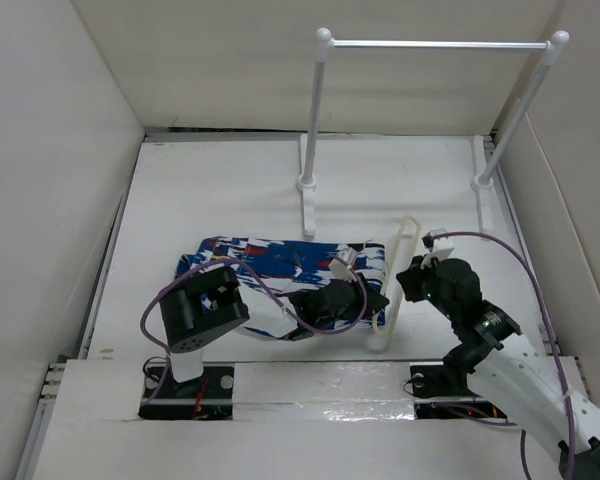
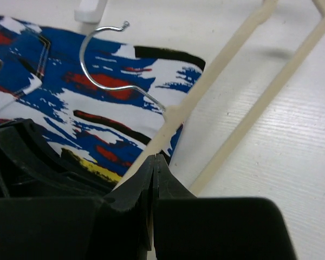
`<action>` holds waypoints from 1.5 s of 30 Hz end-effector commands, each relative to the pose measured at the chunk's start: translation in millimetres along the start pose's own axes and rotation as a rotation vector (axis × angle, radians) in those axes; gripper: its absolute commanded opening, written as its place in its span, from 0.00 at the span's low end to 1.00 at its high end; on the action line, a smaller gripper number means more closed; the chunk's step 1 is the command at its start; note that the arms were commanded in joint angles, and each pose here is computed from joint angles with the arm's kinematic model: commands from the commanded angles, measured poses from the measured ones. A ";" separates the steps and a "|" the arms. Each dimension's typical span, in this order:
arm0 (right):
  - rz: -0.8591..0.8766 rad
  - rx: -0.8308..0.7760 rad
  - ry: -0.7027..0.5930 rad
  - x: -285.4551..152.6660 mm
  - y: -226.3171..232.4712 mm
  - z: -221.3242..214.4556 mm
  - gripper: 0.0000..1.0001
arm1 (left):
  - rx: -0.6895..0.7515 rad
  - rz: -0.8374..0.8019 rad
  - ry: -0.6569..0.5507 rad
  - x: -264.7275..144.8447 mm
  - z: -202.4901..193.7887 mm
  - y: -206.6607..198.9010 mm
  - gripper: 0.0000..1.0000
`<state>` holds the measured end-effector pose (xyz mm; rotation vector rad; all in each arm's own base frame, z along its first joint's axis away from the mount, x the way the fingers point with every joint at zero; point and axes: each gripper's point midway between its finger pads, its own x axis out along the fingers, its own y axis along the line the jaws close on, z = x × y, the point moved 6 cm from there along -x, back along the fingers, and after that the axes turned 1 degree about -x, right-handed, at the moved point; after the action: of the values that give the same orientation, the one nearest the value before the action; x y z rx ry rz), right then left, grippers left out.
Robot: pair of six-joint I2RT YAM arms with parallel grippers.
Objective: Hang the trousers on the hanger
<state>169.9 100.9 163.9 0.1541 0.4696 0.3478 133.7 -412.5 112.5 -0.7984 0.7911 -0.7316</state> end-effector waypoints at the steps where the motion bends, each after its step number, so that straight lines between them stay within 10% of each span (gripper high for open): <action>1: 0.052 0.021 -0.036 7.7 8.2 3.0 0.01 | -0.087 -0.043 -0.127 -1.2 7.4 -8.2 0.00; 20: 0.047 0.050 0.115 74.4 -2.6 -37.3 0.39 | -0.095 0.055 -0.159 10.9 -0.2 20.9 0.00; 31: 0.071 0.066 0.143 85.3 -1.6 -45.4 0.42 | -0.088 0.077 -0.152 12.7 -4.3 29.5 0.00; 36: 0.084 0.088 0.153 87.7 -2.1 -50.5 0.37 | -0.075 0.101 -0.170 11.6 -2.9 35.1 0.00; 41: 0.107 0.096 0.141 87.7 -1.0 -49.4 0.04 | -0.061 0.129 -0.185 6.9 -2.2 43.8 0.00; 45: 0.088 0.087 0.083 83.3 -7.1 -32.9 0.00 | -0.043 0.153 -0.213 4.7 2.3 46.1 0.00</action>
<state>212.6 125.9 74.3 0.2306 0.6844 0.4023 144.0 -400.4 69.2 -0.8432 0.7328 -0.5191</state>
